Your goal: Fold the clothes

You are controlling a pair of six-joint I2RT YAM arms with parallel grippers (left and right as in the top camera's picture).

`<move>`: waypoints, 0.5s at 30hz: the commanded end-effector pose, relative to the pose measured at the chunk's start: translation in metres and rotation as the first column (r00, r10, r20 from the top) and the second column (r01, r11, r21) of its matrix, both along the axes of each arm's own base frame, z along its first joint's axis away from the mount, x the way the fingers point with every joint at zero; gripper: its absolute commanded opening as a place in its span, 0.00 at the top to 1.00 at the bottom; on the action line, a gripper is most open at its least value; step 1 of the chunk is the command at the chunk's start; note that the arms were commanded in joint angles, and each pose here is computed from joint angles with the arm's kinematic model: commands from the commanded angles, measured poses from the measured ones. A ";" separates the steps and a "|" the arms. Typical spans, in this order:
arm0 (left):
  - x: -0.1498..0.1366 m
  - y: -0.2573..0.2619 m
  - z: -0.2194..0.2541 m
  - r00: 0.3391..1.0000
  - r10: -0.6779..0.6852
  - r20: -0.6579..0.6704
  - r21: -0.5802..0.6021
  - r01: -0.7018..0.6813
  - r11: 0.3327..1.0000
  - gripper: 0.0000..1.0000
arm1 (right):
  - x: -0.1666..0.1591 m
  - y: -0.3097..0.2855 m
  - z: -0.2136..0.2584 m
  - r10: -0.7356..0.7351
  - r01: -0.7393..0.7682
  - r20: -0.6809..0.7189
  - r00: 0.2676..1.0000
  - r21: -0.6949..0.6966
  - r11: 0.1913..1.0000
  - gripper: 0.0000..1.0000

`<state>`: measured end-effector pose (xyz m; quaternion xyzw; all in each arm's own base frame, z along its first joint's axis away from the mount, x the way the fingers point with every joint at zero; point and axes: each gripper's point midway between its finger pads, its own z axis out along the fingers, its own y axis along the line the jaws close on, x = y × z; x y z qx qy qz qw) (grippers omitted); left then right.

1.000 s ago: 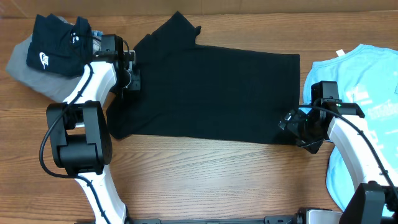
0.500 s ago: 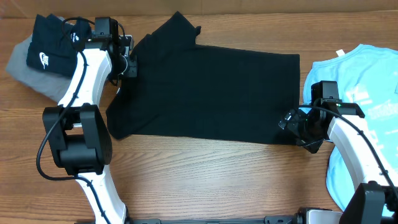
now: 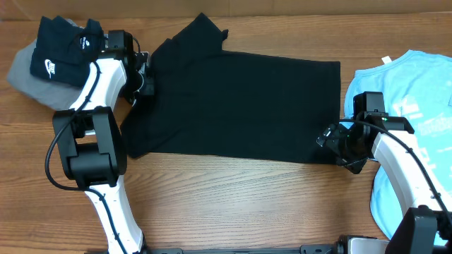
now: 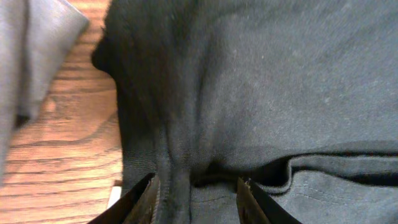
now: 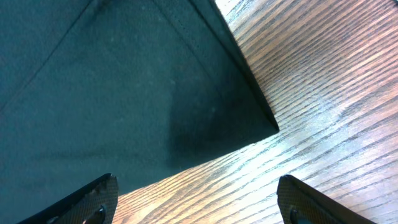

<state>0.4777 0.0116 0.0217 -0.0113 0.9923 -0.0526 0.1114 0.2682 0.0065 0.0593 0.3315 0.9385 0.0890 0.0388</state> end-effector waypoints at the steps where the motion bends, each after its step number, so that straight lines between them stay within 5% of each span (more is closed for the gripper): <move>1: -0.003 -0.008 -0.006 0.999 -0.029 -0.013 -0.032 0.029 0.999 0.60 | -0.001 0.000 -0.002 -0.005 0.005 -0.006 1.000 0.006 1.000 0.15; 15: -0.010 -0.018 -0.007 0.998 -0.042 -0.039 -0.090 0.039 0.995 0.96 | -0.001 0.000 -0.002 -0.005 0.005 -0.006 1.000 0.006 1.000 0.16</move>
